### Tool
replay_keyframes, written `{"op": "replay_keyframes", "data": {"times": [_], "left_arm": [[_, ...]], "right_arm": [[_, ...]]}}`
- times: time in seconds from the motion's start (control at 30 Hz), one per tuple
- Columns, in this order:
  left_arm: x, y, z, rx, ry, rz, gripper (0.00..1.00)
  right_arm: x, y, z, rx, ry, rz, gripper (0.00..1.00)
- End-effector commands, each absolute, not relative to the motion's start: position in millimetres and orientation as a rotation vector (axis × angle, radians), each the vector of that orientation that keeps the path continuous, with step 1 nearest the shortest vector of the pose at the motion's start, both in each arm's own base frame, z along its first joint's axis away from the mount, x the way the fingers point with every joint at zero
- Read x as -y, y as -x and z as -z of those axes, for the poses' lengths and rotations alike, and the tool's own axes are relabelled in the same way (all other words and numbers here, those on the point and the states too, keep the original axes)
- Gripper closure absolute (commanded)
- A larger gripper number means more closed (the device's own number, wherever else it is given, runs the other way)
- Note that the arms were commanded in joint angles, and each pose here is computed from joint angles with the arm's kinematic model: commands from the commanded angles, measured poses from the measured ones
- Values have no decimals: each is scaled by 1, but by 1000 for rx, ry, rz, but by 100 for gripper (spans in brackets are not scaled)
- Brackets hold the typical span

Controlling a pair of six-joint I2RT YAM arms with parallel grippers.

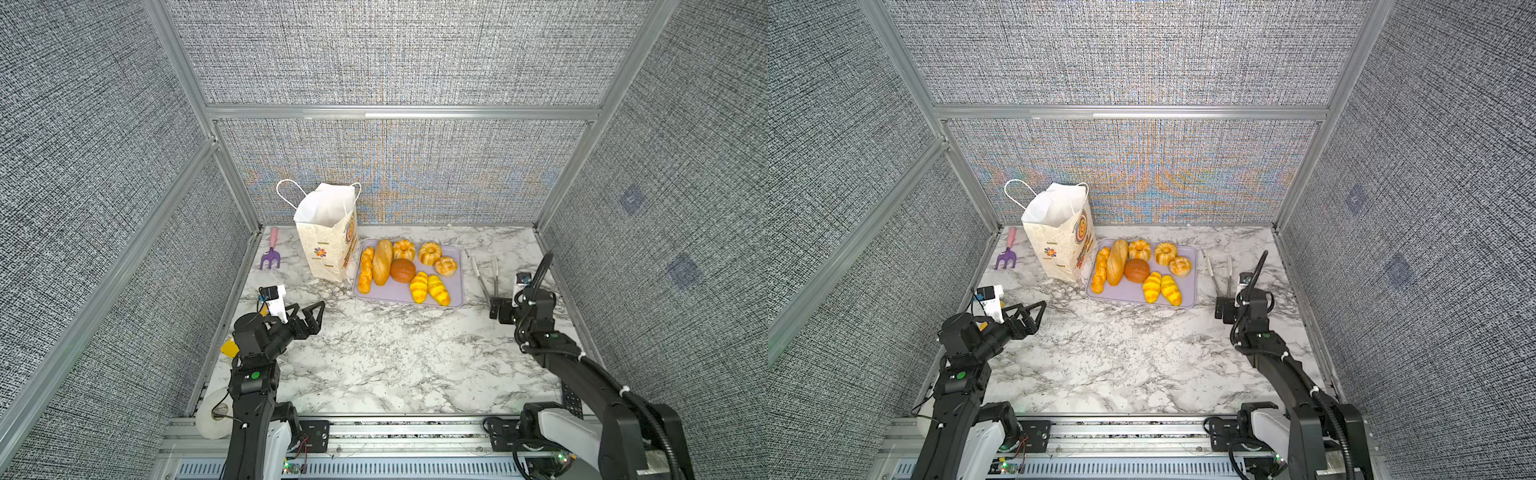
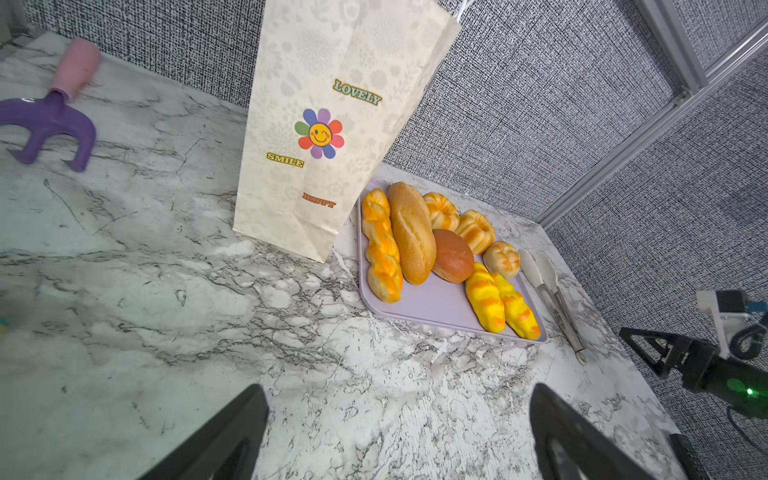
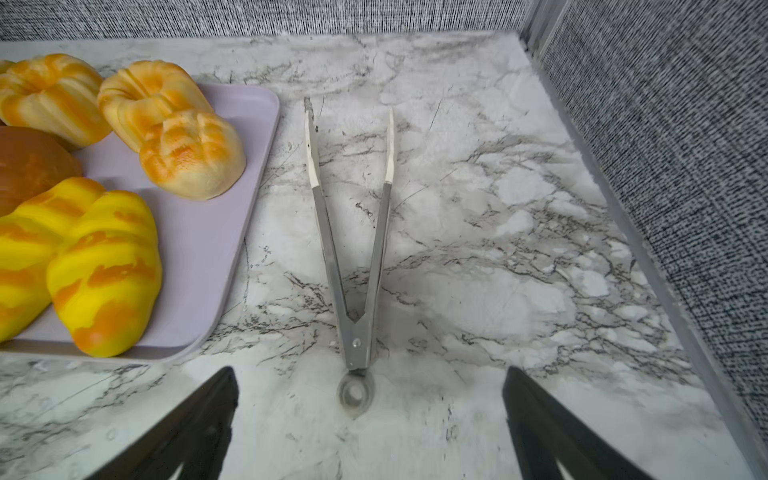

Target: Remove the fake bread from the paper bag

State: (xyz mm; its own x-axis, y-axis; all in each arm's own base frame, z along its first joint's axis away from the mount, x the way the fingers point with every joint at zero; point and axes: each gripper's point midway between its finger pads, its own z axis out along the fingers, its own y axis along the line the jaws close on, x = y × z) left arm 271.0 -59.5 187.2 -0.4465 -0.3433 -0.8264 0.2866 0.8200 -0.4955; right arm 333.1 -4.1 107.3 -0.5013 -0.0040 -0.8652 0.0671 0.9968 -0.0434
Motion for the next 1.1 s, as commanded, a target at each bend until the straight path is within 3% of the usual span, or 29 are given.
{"op": "replay_keyframes", "data": {"times": [0.0,0.27,0.37,0.57,0.73,0.87,1.07], "left_arm": [[55,-277,-196,-1818,15,670,1],[23,-290,-227,-1532,-1,392,1],[5,-299,-237,-1466,5,247,0],[-16,-330,-193,-1549,24,96,0],[-9,-348,-185,-1537,-57,148,1],[-20,-347,-157,-1637,-2,83,1],[-16,-339,-149,-1572,-28,69,1]], "right_arm": [[4,-355,-151,-1800,25,140,1],[-10,-379,-111,-1841,90,64,1],[17,-370,-105,-1775,-68,88,1],[26,-379,-103,-1795,-115,116,1],[31,-383,-102,-1816,-149,138,1],[34,-385,-98,-1858,-163,150,1],[34,-385,-102,-1827,-160,147,1]]}}
